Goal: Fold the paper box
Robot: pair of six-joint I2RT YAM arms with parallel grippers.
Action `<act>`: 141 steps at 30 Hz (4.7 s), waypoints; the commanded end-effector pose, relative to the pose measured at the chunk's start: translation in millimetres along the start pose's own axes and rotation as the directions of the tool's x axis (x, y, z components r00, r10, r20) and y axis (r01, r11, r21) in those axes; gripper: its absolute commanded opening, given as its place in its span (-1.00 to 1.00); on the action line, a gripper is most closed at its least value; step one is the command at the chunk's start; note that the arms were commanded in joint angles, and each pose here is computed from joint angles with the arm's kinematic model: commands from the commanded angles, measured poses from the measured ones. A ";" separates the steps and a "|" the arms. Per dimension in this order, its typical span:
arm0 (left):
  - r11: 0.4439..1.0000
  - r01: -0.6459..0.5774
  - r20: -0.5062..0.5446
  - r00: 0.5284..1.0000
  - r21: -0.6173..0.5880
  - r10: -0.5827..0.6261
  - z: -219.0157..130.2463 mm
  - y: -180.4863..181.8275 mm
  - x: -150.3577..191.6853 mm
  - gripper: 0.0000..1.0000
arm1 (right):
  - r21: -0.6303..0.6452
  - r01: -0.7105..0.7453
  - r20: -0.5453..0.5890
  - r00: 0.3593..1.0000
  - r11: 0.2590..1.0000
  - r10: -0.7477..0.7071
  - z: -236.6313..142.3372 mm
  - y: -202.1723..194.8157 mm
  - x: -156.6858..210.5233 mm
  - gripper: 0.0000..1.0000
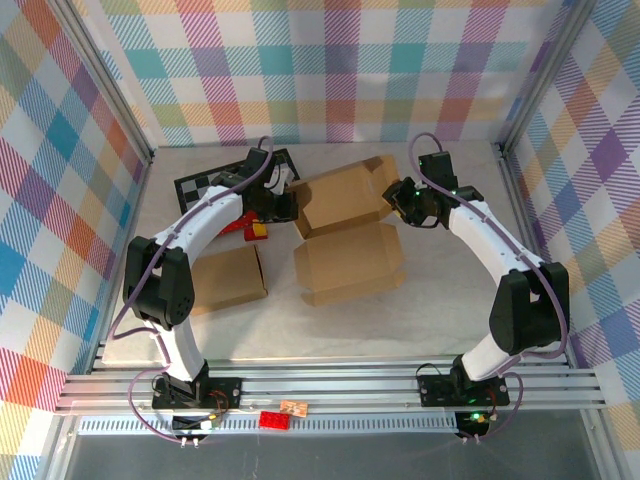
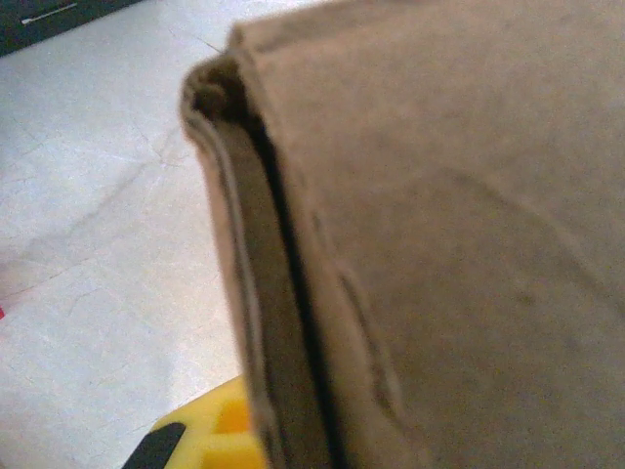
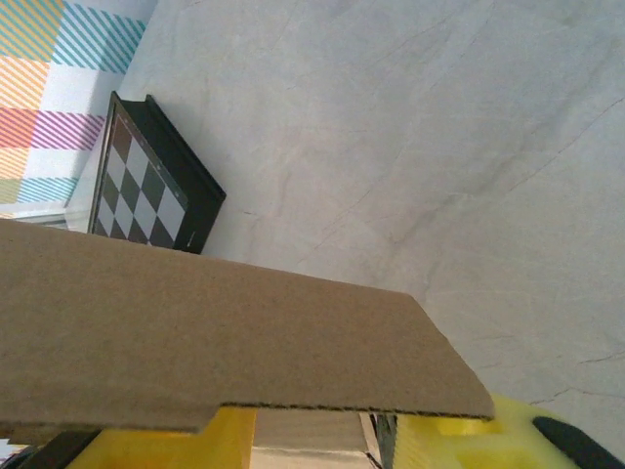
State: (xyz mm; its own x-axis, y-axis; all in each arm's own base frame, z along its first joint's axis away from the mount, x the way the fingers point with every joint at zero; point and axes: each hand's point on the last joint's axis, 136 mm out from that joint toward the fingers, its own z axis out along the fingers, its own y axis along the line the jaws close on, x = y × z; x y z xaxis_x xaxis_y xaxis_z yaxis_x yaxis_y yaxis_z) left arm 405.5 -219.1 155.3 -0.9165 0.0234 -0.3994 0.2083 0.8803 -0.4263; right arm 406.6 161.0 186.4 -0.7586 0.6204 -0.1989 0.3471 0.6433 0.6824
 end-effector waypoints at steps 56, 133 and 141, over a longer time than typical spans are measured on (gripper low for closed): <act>0.911 0.149 -0.094 0.988 0.384 -0.122 -1.8 -41.1 -32.0 -1.00 | -0.721 0.205 -0.062 0.932 0.662 -0.356 -86.4 93.4 -86.9 -0.24; 0.980 0.074 -0.167 0.985 0.184 -0.043 1.5 -43.9 -10.0 -1.00 | 0.554 0.758 -0.135 0.489 0.344 -0.862 2.9 50.6 -37.7 -0.94; 0.990 0.112 -0.201 0.975 0.083 -0.093 9.3 -40.6 -0.3 -1.00 | 0.688 0.643 -0.191 0.607 0.336 -0.771 2.2 19.6 -28.5 -1.00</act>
State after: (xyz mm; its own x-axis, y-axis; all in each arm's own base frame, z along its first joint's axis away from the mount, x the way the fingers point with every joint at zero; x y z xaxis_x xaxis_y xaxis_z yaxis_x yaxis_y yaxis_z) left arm 401.9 -257.5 164.5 -0.9768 0.0481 -0.2088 0.1590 0.8161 -0.5556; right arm 450.3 170.9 211.1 -0.7897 -0.2708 -0.5506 -0.0988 0.9418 -0.3215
